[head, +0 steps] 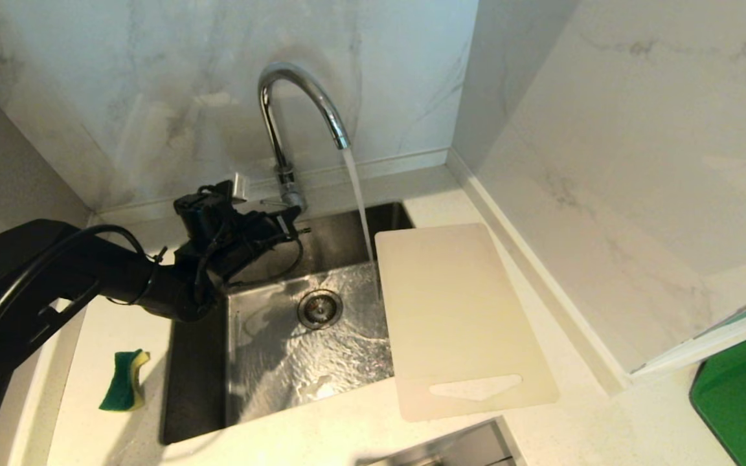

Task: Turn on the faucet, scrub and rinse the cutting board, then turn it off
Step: Turn off the tap

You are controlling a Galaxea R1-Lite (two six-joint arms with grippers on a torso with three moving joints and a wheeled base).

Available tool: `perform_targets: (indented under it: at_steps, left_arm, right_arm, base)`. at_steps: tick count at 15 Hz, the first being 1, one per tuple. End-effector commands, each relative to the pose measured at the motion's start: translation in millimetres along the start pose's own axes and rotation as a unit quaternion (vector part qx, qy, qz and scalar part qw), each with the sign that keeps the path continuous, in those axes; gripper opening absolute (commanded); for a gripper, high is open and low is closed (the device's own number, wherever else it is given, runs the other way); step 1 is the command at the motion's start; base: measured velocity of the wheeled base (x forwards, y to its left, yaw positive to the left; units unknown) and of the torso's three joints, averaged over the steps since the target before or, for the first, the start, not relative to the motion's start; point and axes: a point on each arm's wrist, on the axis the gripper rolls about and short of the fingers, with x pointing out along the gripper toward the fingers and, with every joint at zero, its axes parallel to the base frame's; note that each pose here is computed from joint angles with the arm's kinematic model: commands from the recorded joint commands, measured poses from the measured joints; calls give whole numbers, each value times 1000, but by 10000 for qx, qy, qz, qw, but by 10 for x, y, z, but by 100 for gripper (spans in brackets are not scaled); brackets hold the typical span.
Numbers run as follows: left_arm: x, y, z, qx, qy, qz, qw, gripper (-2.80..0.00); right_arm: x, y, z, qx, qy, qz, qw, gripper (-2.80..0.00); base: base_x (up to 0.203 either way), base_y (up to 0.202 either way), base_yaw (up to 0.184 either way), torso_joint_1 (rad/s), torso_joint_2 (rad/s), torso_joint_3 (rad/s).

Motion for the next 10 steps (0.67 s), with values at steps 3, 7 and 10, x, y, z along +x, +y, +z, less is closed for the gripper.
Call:
perform_targets:
  at_steps: [3,7,10]
  left_arm:
    - [48,112,-40,97,-24,66,9999,-280]
    - [82,216,23,156,-156,133,9997,-280]
    - [104,326,53,180,-240,211,9993,-280]
  right_arm:
    - [1,0,0,264,6,4,9997,-280]
    - [1,0,0,0,6,4,10000,-280]
    - [1,0,0,0,6,4,10000,-280]
  base:
    - [0,0,0,0,0,0]
    - [0,0,0,0,0,0]
    - [0,0,0,0,0,0]
